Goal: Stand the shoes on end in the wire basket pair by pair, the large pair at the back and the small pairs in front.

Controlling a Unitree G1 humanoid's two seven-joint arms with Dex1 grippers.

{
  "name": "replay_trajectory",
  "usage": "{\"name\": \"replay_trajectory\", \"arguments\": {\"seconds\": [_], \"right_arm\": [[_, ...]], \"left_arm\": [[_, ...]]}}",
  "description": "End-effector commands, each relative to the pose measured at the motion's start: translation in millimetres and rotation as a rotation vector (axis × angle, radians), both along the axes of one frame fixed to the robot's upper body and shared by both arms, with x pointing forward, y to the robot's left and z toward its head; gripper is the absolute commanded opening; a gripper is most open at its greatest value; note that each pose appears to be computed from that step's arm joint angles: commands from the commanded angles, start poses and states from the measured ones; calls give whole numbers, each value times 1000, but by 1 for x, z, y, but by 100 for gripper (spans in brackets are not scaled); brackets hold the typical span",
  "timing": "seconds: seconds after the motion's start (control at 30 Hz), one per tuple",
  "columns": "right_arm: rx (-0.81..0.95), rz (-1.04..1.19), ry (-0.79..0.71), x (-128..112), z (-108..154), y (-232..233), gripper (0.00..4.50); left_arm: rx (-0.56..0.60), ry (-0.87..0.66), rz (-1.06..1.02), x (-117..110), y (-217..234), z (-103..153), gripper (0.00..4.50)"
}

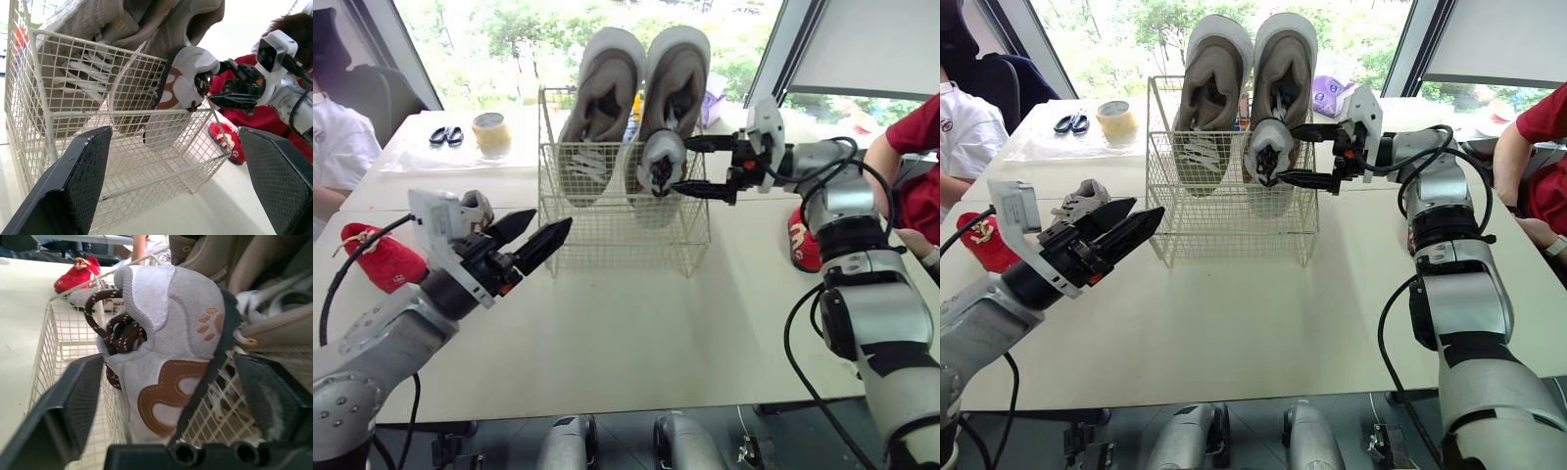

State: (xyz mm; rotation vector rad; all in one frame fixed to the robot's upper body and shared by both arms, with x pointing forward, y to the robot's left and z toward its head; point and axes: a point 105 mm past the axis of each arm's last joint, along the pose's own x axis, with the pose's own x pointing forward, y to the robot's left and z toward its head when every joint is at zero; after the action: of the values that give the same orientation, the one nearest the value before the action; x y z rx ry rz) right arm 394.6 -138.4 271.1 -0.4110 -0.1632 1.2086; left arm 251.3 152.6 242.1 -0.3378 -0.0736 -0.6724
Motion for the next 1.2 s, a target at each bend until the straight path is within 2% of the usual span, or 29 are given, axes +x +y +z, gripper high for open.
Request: {"name": "replay_trajectory", "arguments": {"seconds": [0.03, 0.23, 0.3, 0.37, 0.4, 0.43, 0.5, 0.6, 0.67, 0.8, 0.93, 1.2], "right_arm": [[20, -18, -79, -10, 25, -10, 445], [28, -38, -82, -37, 43, -19, 445], [77, -106, -124, -45, 66, -30, 449], [125, -132, -143, -55, 85, -39, 449], [140, -141, -150, -58, 93, -42, 449], [165, -111, -145, -67, 103, -40, 449], [190, -42, -116, -82, 113, -32, 449], [111, 165, -28, -119, 98, 4, 449], [63, 255, 18, -136, 82, 22, 449], [22, 322, 75, -155, 56, 42, 449], [15, 290, 101, -156, 41, 45, 449], [63, 263, 115, -160, 40, 52, 449]], "left_arm": [[-2, -28, -14, -2, 1, 7, 424], [68, 11, 37, 1, 18, 3, 424], [44, 20, 28, 0, 36, 19, 437], [90, 27, 63, 3, 61, 34, 437], [149, 45, 141, 11, 78, 37, 437], [287, 74, 278, 29, 107, 37, 437], [436, 85, 400, 47, 142, 43, 437], [637, 154, 454, 75, 178, 27, 437], [692, 212, 446, 91, 191, 19, 437], [640, 313, 396, 119, 197, 11, 437], [603, 399, 417, 138, 202, 1, 437], [680, 600, 464, 145, 205, -63, 437]]}}
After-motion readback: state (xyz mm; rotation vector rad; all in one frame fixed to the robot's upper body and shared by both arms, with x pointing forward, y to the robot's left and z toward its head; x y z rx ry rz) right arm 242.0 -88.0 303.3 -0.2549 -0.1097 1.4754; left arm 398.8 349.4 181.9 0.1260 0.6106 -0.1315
